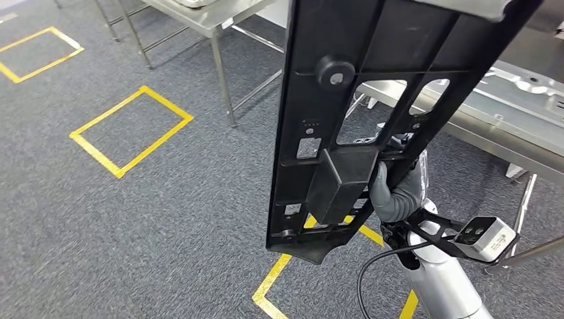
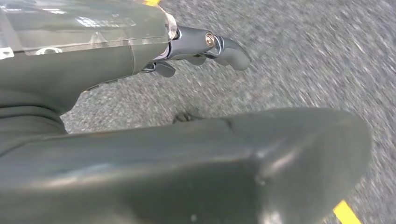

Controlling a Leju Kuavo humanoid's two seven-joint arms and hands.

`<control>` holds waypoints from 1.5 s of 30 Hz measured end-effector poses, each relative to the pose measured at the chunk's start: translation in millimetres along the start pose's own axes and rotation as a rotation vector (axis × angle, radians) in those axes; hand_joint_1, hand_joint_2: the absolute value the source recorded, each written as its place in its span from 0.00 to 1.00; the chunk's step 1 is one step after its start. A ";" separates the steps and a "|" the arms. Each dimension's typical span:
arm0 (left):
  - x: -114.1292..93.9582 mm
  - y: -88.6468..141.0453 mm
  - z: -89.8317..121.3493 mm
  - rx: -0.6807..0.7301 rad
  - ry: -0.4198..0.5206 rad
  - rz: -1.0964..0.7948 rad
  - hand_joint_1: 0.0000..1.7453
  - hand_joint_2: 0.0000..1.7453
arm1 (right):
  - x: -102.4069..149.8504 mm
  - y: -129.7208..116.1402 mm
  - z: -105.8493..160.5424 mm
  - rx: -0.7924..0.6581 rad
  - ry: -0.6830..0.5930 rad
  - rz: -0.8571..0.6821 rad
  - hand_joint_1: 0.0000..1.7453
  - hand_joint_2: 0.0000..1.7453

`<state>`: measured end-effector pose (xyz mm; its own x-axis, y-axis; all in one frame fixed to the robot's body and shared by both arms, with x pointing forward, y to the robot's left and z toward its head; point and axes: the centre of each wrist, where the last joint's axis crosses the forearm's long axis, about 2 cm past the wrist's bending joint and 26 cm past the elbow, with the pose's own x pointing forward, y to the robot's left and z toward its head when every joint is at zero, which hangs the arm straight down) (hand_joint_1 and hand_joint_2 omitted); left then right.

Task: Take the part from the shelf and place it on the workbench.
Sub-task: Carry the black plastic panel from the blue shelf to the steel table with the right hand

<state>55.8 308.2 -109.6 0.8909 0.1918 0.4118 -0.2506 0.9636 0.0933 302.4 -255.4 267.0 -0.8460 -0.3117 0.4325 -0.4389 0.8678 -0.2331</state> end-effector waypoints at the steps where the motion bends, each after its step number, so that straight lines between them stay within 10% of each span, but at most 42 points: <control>1: -0.9 -0.1 0.3 0.001 0.002 0.001 0.00 0.00 | -0.3 -0.3 -0.3 0.001 0.000 0.000 1.00 1.00; 45: -0.2 4.6 -0.4 -0.001 -0.022 0.053 0.00 0.00 | -8.7 3.7 8.5 -0.034 0.041 -0.029 1.00 1.00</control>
<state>54.6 312.6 -109.6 0.8678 0.2385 0.4358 -0.2970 0.9523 0.0702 305.6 -252.7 255.0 -0.8196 -0.3210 0.4745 -0.4515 0.8717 -0.1903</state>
